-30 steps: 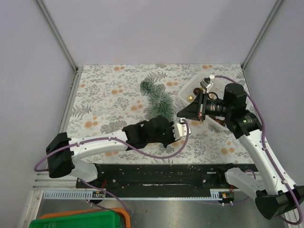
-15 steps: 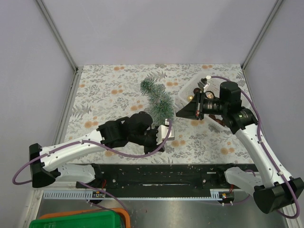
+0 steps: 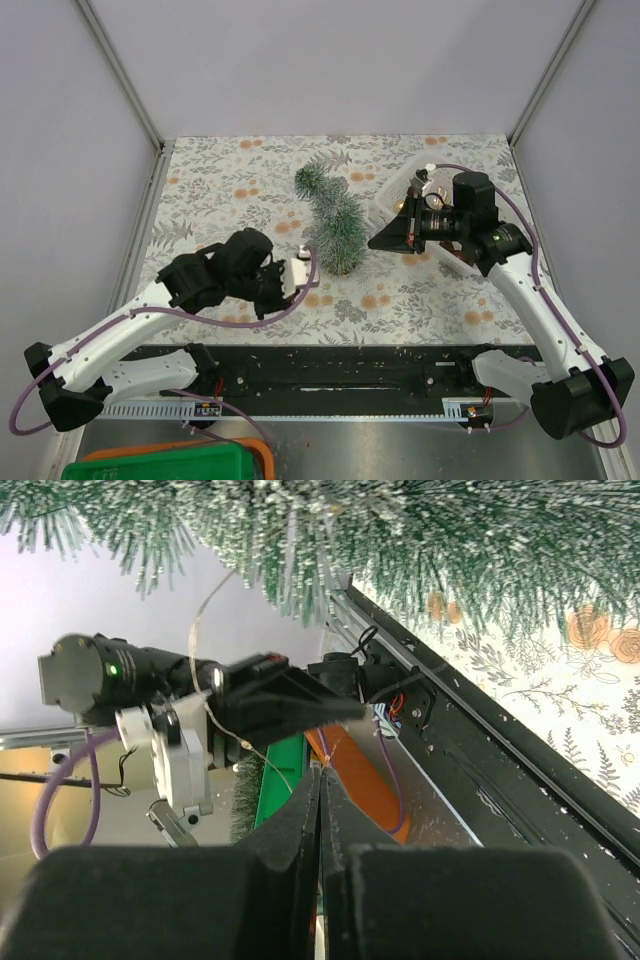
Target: Decorate the small christmas tree
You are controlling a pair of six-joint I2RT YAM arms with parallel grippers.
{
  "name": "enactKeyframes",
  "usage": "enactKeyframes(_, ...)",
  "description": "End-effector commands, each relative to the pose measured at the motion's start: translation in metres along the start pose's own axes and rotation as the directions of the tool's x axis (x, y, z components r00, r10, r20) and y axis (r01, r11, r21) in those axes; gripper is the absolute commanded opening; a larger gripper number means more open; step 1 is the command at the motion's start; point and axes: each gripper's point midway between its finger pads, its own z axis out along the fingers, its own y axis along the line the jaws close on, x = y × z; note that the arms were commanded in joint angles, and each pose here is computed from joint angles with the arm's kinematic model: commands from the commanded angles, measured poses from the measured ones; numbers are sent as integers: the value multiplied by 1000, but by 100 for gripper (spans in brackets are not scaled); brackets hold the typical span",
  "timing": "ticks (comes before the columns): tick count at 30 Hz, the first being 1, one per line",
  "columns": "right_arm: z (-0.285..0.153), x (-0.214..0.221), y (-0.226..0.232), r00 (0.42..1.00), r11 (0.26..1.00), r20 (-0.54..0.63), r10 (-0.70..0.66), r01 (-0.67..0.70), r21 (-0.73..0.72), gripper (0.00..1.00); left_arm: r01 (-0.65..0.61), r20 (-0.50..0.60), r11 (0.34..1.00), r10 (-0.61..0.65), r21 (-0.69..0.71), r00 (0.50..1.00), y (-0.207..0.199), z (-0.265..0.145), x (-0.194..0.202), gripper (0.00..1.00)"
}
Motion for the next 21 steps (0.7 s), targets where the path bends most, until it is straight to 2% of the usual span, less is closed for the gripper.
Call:
enactKeyframes(1, 2, -13, -4, 998, 999, 46, -47, 47, 16, 0, 70, -72, 992, -77, -103, 994, 26, -20, 29, 0)
enactKeyframes(6, 5, -14, -19, 998, 998, 51, -29, 26, 57, 0, 89, -148, 954, -136, -288, 980, 68, -47, 41, 0)
enactKeyframes(9, 9, -11, -30, 999, 997, 40, -12, 10, 71, 0, 95, -193, 931, -171, -351, 966, 82, -66, 51, 0)
enactKeyframes(13, 12, -8, -38, 1000, 998, 25, 5, -7, 70, 0, 130, -182, 893, -228, -431, 957, 94, -95, 58, 0)
enactKeyframes(18, 11, -6, -31, 1000, 999, 28, 6, -7, 36, 1, 121, -163, 837, -242, -533, 957, 105, -128, 54, 0)
enactKeyframes(21, 12, -3, -27, 999, 1000, 34, 31, -31, 0, 0, 147, -111, 866, -225, -477, 968, 97, -122, 43, 0)
